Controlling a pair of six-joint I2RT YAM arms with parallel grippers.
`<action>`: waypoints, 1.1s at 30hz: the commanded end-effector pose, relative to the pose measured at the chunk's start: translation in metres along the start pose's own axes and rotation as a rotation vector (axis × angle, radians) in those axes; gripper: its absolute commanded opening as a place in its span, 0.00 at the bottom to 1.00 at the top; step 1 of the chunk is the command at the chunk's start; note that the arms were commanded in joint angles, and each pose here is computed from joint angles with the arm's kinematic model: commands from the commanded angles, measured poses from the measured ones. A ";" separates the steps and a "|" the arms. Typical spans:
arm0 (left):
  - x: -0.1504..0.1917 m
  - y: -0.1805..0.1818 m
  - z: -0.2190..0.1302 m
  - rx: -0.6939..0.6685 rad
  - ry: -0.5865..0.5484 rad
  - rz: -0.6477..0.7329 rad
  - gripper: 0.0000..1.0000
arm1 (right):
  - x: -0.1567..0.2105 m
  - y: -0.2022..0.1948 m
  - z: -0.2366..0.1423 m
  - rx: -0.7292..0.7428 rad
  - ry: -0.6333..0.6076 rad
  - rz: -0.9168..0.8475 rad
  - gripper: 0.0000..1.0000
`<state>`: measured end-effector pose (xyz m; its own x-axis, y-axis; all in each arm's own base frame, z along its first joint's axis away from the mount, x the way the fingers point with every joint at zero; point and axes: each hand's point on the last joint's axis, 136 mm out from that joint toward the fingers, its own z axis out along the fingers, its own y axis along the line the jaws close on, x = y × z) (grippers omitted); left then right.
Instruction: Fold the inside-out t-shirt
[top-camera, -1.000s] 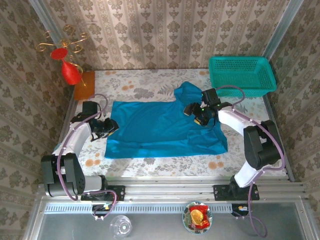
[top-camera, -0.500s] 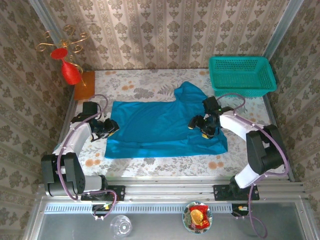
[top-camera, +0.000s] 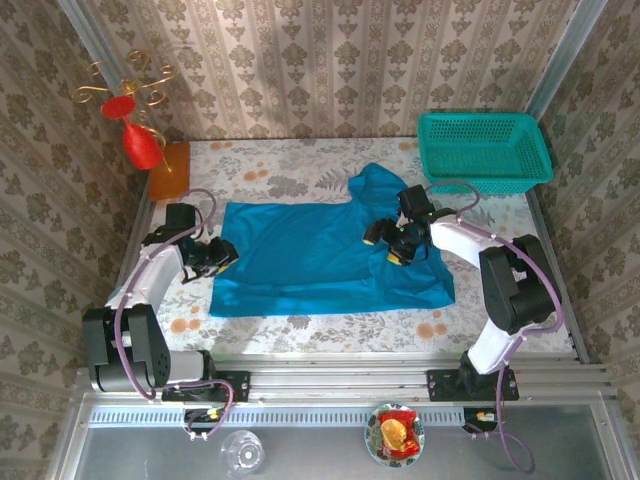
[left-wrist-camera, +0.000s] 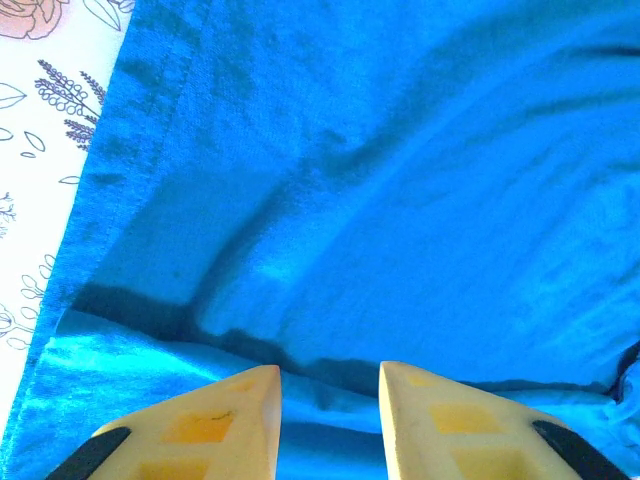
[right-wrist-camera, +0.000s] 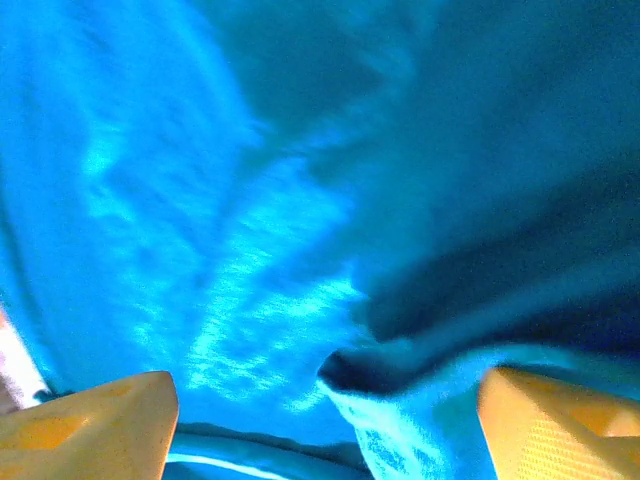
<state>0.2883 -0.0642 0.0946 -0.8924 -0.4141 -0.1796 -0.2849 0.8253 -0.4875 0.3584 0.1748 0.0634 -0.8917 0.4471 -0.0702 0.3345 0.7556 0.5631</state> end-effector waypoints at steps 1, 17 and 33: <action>-0.001 -0.004 -0.005 0.006 0.004 0.020 0.33 | -0.004 0.016 -0.010 -0.040 -0.016 -0.050 0.80; 0.002 -0.009 0.001 0.010 0.027 0.048 0.32 | -0.016 -0.072 -0.039 0.382 -0.067 -0.038 0.78; 0.011 0.010 0.012 -0.057 0.062 0.040 0.32 | 0.039 -0.103 -0.084 0.346 -0.024 0.046 0.79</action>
<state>0.2883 -0.0670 0.0875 -0.9094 -0.3773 -0.1749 -0.2632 0.8478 -0.4604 0.2921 0.0711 0.0727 -0.8535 0.5009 -0.1436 0.4552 0.8509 0.2624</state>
